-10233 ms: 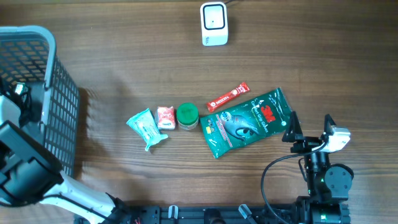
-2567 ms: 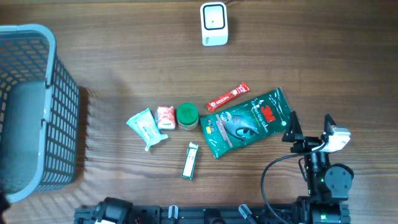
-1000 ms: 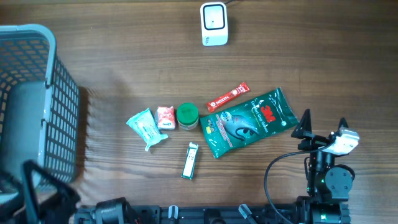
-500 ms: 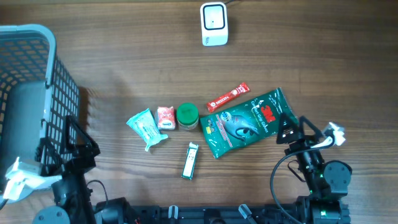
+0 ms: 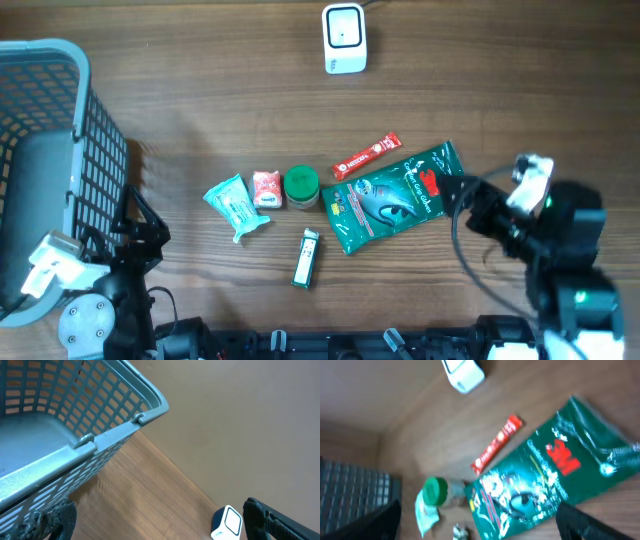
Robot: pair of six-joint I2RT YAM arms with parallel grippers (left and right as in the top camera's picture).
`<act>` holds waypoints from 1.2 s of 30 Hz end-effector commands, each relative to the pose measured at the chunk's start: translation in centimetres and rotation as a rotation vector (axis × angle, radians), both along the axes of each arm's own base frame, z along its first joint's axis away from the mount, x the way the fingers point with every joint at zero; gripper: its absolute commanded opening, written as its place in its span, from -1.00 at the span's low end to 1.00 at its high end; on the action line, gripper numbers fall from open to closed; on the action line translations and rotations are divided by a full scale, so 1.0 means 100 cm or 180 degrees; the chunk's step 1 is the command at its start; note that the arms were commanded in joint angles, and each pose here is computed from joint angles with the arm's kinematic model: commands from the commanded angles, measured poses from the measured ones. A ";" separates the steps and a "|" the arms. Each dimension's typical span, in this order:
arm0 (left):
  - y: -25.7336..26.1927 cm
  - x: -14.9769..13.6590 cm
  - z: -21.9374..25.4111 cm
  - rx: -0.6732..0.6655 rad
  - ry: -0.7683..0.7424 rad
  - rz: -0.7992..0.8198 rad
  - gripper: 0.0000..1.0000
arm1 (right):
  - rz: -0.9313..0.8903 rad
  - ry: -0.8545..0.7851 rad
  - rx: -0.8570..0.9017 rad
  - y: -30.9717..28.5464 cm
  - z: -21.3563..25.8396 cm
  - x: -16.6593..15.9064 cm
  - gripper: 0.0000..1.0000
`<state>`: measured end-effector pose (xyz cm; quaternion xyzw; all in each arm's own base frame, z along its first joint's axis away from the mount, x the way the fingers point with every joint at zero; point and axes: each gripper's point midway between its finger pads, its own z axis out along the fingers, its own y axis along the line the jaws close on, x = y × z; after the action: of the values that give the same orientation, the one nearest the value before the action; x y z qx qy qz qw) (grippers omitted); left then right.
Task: Scan the item barcode
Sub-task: 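Reach the right gripper over to the white-green box and grasp it, then lift the box upright with the right gripper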
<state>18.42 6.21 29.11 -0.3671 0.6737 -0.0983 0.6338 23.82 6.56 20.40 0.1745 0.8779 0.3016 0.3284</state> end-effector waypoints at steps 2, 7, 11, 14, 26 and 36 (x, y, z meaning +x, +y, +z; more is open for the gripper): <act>-0.001 0.003 -0.003 -0.0031 0.0028 -0.0030 1.00 | 0.0569 0.0321 0.0011 0.024 0.025 0.012 1.00; -0.025 0.012 0.016 -0.0092 -0.0238 -0.0476 1.00 | 0.1097 0.0376 0.0257 0.051 0.014 0.026 0.99; -0.070 0.018 0.034 0.0478 -0.0377 -0.1402 1.00 | 0.1102 0.0854 -0.0045 0.075 -0.017 0.013 0.99; -0.072 0.021 0.022 0.0469 -0.0214 -0.1465 1.00 | 0.1041 0.1202 -0.0391 0.105 -0.039 -0.008 0.97; -0.071 0.022 0.008 0.0390 -0.0039 -0.1470 1.00 | 0.1287 0.2244 -0.0986 0.218 -0.172 -0.071 0.61; -0.072 0.020 -0.001 0.0336 0.0079 -0.1477 1.00 | 0.1038 0.2345 -0.0584 0.251 -0.182 -0.070 0.55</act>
<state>20.33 -0.63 29.22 -0.1849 0.7459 -0.2015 0.6074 17.00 30.51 1.96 0.0694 0.9809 0.1766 -0.0438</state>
